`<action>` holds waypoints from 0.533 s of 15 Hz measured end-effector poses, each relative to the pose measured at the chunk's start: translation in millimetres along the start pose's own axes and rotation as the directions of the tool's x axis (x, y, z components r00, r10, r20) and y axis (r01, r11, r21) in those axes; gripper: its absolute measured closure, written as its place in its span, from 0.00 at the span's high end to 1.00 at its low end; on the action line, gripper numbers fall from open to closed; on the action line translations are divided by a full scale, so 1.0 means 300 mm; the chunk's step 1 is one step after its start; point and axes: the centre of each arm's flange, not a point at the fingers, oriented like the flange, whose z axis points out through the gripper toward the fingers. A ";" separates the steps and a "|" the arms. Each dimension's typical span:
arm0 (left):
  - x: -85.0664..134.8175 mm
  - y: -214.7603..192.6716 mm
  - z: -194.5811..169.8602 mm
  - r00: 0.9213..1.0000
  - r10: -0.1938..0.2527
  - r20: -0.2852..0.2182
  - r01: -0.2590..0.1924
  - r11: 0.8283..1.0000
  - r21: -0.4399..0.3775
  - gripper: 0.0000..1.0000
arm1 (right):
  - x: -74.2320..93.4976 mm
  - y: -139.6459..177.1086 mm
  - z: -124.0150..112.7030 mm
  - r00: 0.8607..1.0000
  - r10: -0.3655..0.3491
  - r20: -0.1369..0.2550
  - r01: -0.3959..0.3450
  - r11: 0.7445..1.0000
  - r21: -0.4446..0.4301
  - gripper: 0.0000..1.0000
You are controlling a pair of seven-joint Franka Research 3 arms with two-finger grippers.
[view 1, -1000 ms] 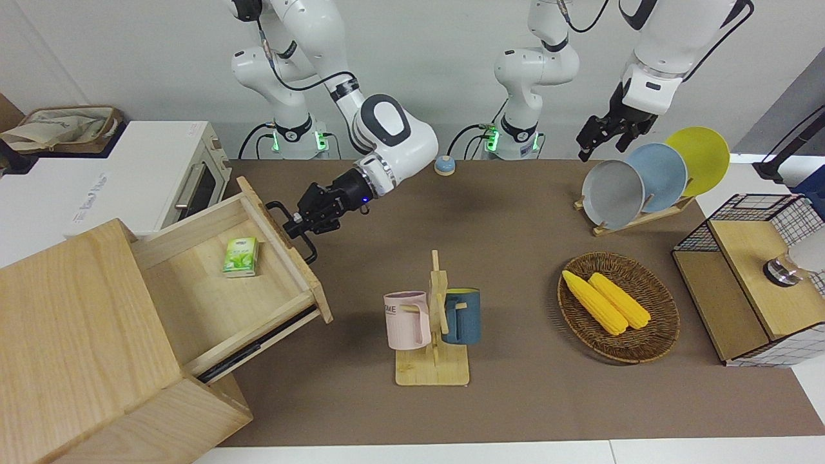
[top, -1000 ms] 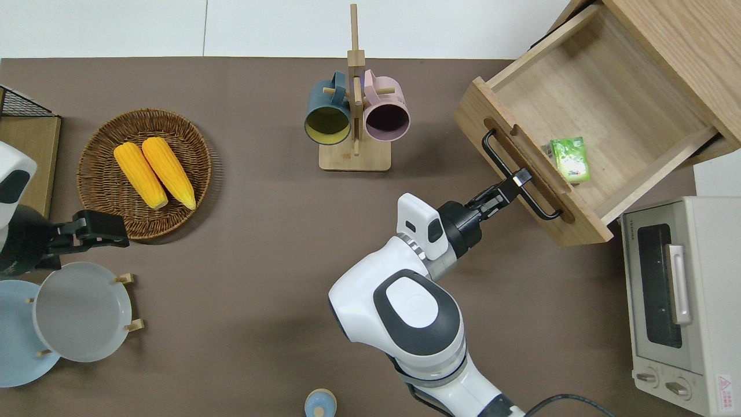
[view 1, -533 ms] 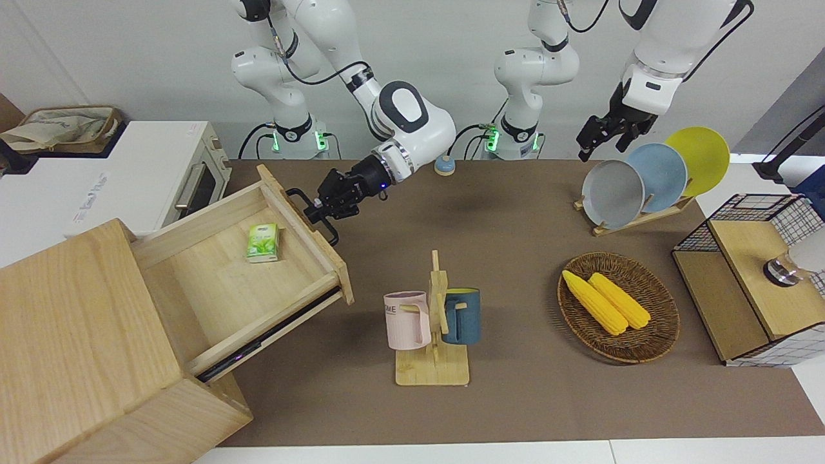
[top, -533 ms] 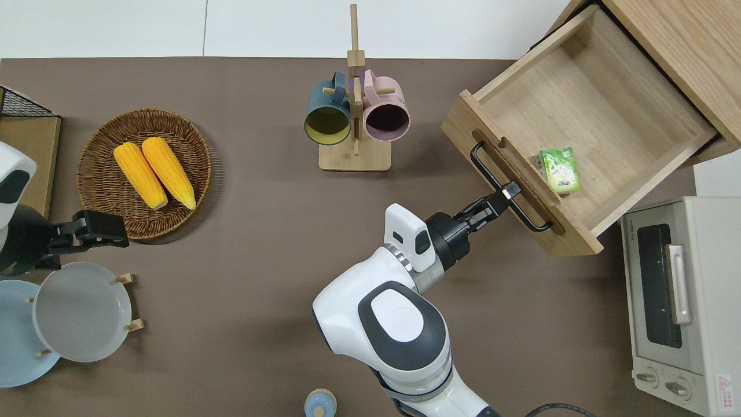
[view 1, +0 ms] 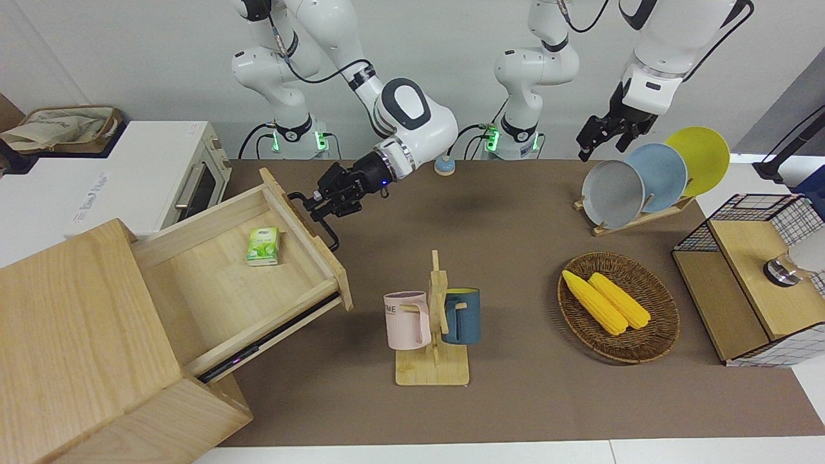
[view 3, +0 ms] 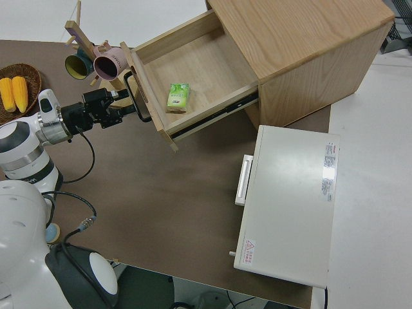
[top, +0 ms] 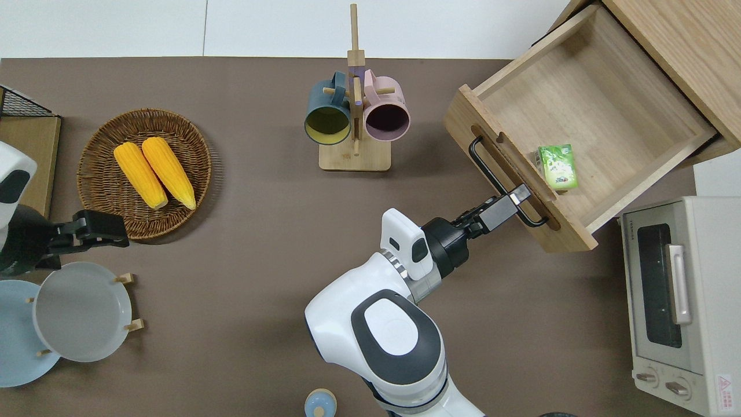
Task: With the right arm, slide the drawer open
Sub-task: 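Open the right gripper and back it away from the handle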
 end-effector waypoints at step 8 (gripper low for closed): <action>0.000 0.000 0.000 1.000 0.000 0.000 0.000 1.000 0.000 1.00 | -0.021 -0.003 -0.115 1.000 -0.003 0.007 0.002 0.999 0.047 0.99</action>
